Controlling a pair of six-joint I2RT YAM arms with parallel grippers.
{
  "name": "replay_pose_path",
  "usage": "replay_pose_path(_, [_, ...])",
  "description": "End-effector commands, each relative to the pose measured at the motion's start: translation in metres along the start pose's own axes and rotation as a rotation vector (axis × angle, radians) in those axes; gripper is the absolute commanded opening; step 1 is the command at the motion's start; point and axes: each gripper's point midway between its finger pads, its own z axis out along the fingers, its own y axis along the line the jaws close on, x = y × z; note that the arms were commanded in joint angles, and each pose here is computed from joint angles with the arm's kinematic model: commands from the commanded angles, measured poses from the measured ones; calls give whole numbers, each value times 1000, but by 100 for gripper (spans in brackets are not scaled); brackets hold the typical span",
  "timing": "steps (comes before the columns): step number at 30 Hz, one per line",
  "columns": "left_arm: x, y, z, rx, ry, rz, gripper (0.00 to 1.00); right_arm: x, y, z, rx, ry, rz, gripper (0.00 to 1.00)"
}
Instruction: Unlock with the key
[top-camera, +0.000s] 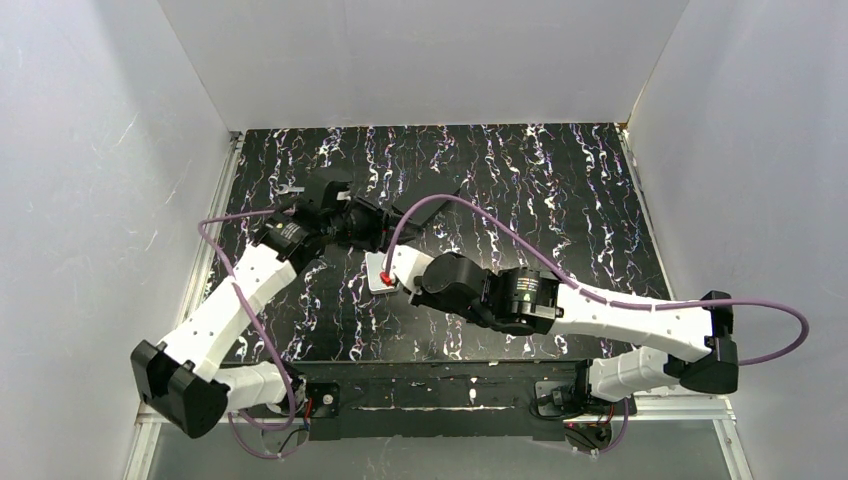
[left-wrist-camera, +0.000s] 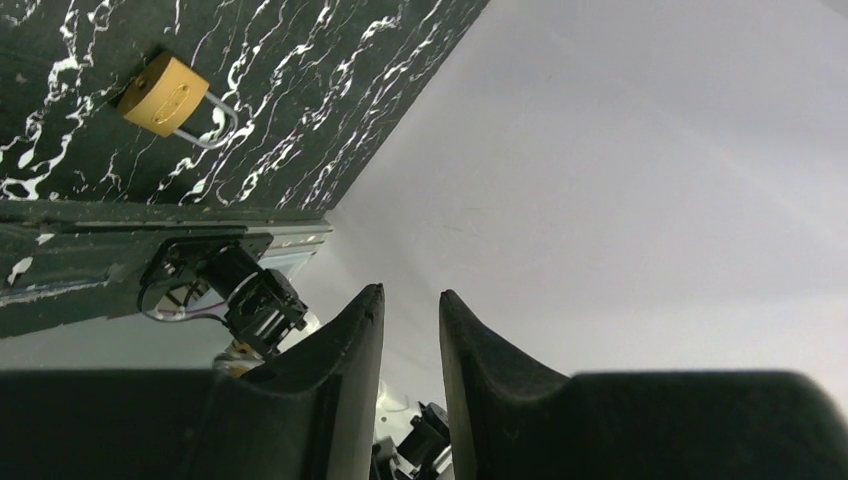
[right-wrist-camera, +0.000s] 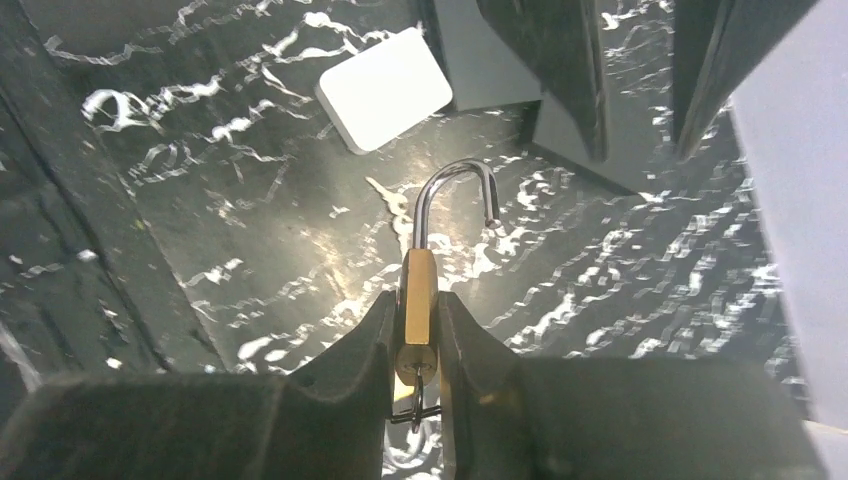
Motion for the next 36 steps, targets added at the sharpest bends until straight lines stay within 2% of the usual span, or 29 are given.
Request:
replay_pose_path(1, [-23,6,-34,79,-124,0,28,-12,-19,-2,-21,-128,331,1])
replay_pose_path(8, [-41,34,-63,64,-256,18,30,14,-56,24,-129,-173,738,1])
replay_pose_path(14, [-46,64,-83,31,-308,33,31,39,-75,55,-202,-132,901,1])
replay_pose_path(18, [-47,78,-95,34,-340,25,33,60,-103,73,-173,-140,1061,1])
replay_pose_path(25, [-46,91,-114,-6,-378,105,37,105,-130,102,-118,-80,1210,1])
replay_pose_path(27, [-42,87,-118,-18,-365,186,42,120,-134,110,-104,-57,1252,1])
replay_pose_path(30, [-39,89,-121,-120,-332,288,53,141,-136,120,-93,-20,1297,1])
replay_pose_path(34, [-44,93,-123,-295,-293,436,85,159,-139,137,-104,10,1352,1])
replay_pose_path(36, [-49,96,-127,-378,-290,492,95,162,-141,146,-113,10,1365,1])
